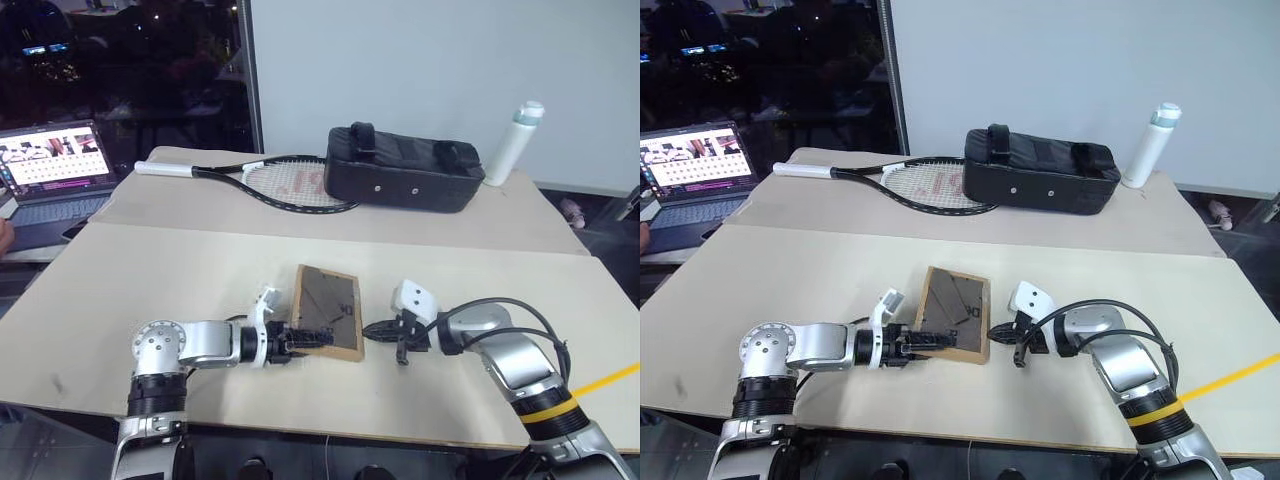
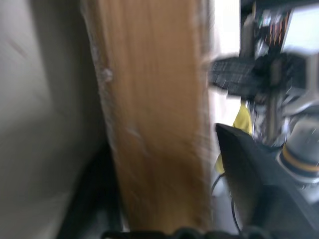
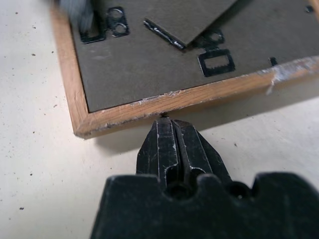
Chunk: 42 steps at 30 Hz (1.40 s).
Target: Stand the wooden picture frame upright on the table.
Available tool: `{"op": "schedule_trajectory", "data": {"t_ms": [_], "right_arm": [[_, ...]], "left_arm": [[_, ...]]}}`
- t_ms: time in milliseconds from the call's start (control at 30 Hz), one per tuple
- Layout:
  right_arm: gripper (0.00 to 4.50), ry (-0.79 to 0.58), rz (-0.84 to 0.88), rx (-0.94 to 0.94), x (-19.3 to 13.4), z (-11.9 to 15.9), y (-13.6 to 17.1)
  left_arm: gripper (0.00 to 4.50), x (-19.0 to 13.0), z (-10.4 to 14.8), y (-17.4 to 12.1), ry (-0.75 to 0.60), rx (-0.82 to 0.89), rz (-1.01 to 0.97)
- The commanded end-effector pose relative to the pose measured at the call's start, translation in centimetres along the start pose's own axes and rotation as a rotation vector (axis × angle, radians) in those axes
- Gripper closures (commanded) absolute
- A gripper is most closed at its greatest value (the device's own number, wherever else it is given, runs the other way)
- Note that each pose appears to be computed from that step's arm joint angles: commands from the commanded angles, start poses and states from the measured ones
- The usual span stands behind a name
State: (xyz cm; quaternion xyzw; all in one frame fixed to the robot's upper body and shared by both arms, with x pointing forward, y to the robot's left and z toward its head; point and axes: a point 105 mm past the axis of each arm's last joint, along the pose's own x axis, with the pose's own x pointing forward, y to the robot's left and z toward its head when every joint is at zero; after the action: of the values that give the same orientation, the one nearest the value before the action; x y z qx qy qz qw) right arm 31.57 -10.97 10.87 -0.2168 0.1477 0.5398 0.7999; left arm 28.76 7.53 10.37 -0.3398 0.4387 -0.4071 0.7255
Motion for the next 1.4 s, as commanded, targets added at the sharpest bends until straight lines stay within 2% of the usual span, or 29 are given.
{"op": "schedule_trajectory", "data": {"t_ms": [33,200,267,333,400,433,500,533,767,800,900,967,1067,1133,1300,1400], "right_arm": [[4.5,-0.036,-0.018,-0.022,-0.6,1.1,-0.2],[4.5,-0.06,-0.076,-0.032,-2.2,2.2,-1.8],[4.5,-0.151,-0.131,0.014,-4.3,4.6,-3.6],[4.5,-0.252,-0.096,0.106,-5.9,7.1,-4.2],[3.9,-0.301,-0.044,0.118,-6.3,8.8,-3.8],[3.77,-0.323,-0.014,0.125,-6.2,9.5,-3.4],[2.91,-0.35,0.022,0.124,-5.6,10.4,-2.9],[2.63,-0.363,0.028,0.125,-5.2,10.7,-2.8],[0.24,-0.335,0.101,0.2,-2.4,10.3,-2.0],[0.03,-0.32,0.106,0.202,-2.1,10.0,-2.0],[0.03,-0.311,0.122,0.197,-1.8,9.9,-1.9],[0.03,-0.361,0.177,0.191,-2.0,10.9,-1.1],[0.03,-0.431,0.359,0.191,-3.3,12.7,2.0],[0.03,-0.441,0.412,0.2,-4.2,13.4,3.0],[0.03,-0.421,0.319,0.166,-5.0,13.5,2.2],[0.03,-0.342,0.135,0.123,-5.5,11.7,-0.5]], "left_arm": [[3.3,-0.2,0.3,-0.4,-0.003,0.012,0.001],[3.3,-1.4,1.6,-1.3,-0.05,0.043,-0.03],[3.3,-2.2,2.4,-2.2,-0.071,0.101,-0.039],[3.3,-2.8,2.9,-3.2,-0.07,0.163,-0.06],[3.3,-2.9,3.1,-4.2,-0.07,0.205,-0.088],[3.3,-2.8,3.2,-4.6,-0.07,0.216,-0.1],[3.3,-2.6,3.3,-5.3,-0.063,0.236,-0.124],[3.3,-2.4,3.2,-5.7,-0.052,0.252,-0.137],[3.3,-1.6,2.4,-7.9,0.004,0.322,-0.205],[3.3,-1.5,2.1,-7.9,0.02,0.333,-0.205],[3.3,-1.3,1.9,-8.0,0.032,0.334,-0.211],[3.3,-1.3,2.0,-8.1,0.036,0.318,-0.222],[3.3,-1.4,3.3,-7.9,-0.005,0.185,-0.281],[3.3,-1.8,4.5,-8.5,-0.048,0.093,-0.357],[3.3,-2.5,5.0,-9.2,-0.045,0.076,-0.429],[3.3,-3.2,4.8,-9.5,-0.019,0.071,-0.482]]}}
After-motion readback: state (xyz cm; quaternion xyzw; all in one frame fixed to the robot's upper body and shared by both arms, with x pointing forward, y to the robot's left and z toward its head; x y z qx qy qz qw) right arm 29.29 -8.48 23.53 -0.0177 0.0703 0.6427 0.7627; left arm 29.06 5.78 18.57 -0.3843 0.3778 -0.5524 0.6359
